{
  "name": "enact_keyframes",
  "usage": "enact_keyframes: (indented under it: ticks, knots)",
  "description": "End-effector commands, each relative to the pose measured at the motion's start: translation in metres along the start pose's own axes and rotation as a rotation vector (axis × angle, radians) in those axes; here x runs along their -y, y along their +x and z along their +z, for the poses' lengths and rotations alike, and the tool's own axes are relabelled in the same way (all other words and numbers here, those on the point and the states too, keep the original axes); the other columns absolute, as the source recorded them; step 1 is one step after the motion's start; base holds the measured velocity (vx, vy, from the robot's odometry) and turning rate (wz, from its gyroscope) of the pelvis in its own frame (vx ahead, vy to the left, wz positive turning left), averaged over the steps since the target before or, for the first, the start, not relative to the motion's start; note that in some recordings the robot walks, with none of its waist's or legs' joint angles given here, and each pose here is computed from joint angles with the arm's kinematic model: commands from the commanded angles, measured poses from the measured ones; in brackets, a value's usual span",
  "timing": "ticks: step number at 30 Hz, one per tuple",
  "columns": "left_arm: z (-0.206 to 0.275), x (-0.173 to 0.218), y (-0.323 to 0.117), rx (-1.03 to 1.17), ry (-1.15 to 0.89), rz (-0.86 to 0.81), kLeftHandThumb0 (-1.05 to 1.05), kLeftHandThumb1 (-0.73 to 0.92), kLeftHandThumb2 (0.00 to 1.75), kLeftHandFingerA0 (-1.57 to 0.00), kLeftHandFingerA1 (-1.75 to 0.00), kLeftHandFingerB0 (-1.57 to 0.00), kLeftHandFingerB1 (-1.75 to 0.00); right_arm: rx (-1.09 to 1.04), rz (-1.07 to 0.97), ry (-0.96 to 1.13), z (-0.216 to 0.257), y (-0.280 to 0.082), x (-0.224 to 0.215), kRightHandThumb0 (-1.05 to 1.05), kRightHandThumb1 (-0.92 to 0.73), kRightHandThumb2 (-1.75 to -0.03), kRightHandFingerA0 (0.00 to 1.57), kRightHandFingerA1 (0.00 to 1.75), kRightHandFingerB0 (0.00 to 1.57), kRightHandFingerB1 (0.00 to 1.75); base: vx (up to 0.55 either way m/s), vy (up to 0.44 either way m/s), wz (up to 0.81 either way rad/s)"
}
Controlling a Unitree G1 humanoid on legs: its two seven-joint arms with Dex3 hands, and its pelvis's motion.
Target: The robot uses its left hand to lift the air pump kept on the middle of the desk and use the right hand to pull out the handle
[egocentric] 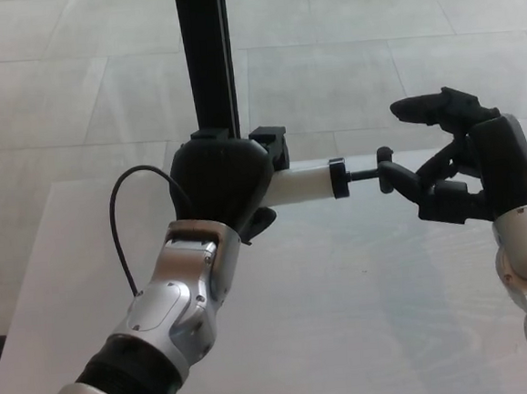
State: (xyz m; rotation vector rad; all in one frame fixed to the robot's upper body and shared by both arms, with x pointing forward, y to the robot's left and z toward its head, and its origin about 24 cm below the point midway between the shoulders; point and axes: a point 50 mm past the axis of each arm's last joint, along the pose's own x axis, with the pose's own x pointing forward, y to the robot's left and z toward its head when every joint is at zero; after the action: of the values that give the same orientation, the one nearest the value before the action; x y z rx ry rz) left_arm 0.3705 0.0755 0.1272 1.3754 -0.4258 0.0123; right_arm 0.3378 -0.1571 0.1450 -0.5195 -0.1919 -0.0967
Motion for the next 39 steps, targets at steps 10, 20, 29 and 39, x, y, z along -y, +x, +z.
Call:
enact_keyframes:
  ticks: [10,20,29,39]
  knots:
    - [0.005,-0.009,0.004,-0.019,-0.089,0.037,-0.19,0.56,0.93,-0.87,-1.75,-0.72,-1.53,-0.083,0.022,-0.080,-0.011,0.004,0.005,-0.33,-0.58,-0.57,0.85,1.46,0.59,0.48,0.00,0.000,0.00]
    - [0.015,-0.003,-0.005,-0.017,-0.115,0.013,-0.19,0.56,0.92,-0.89,-1.75,-0.72,-1.45,-0.098,0.042,-0.079,-0.017,0.001,0.005,-0.35,-0.69,-0.61,0.88,1.10,0.60,0.46,0.00,0.000,0.00]
    - [0.017,0.000,-0.009,-0.007,-0.092,-0.003,-0.19,0.62,0.87,-0.89,-1.75,-0.71,-1.44,-0.064,0.017,-0.063,-0.012,0.001,0.006,-0.27,-0.74,-0.66,0.95,1.46,0.73,0.55,0.00,0.000,0.00]
    - [0.019,0.000,-0.010,-0.006,-0.102,-0.007,-0.25,0.53,1.04,-1.19,-1.35,-0.86,-1.11,-0.052,0.007,-0.111,-0.014,0.000,0.006,-0.12,-0.63,-0.90,0.96,1.47,0.94,0.98,0.00,0.000,0.00]
